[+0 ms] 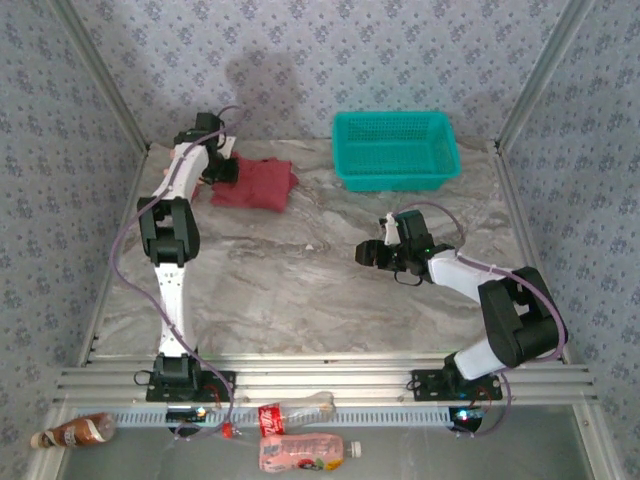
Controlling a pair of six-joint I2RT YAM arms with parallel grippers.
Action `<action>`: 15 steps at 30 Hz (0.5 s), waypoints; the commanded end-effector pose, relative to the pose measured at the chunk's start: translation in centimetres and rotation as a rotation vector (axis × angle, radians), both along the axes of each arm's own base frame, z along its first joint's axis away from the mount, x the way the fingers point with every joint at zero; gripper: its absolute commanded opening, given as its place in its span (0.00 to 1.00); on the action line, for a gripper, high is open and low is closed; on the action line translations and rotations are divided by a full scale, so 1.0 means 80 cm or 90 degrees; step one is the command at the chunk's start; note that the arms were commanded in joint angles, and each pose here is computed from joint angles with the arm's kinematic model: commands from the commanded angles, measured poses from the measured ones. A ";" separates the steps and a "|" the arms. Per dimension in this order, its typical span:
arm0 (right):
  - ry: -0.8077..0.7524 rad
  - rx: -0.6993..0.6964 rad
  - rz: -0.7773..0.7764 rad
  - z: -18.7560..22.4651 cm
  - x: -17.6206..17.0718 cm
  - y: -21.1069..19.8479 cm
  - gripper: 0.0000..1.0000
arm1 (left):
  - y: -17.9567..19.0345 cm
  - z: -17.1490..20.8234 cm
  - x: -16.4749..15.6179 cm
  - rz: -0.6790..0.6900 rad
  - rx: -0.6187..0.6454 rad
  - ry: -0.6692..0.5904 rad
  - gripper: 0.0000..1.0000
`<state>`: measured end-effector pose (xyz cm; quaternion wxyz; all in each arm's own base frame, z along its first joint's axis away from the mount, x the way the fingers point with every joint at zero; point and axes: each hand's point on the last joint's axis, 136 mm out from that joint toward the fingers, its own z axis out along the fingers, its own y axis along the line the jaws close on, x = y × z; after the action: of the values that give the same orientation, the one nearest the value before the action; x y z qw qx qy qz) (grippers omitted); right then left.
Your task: Fold and stack the tank tops
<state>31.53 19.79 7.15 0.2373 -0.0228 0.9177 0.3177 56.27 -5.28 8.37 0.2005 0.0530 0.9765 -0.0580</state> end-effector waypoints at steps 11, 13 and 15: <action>-0.041 -0.015 -0.003 0.041 0.016 -0.018 0.61 | 0.049 0.077 0.010 0.082 0.039 -0.081 0.52; -0.048 -0.021 -0.007 0.046 0.016 -0.026 0.61 | 0.042 0.105 0.009 0.082 0.032 -0.112 0.55; -0.049 -0.027 -0.009 0.049 0.014 -0.032 0.61 | 0.032 0.125 0.006 0.072 0.038 -0.134 0.62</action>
<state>32.74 17.86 9.87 0.2672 -0.0228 0.9134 0.3064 56.78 -2.27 10.63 0.2290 0.0053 0.9731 -0.0233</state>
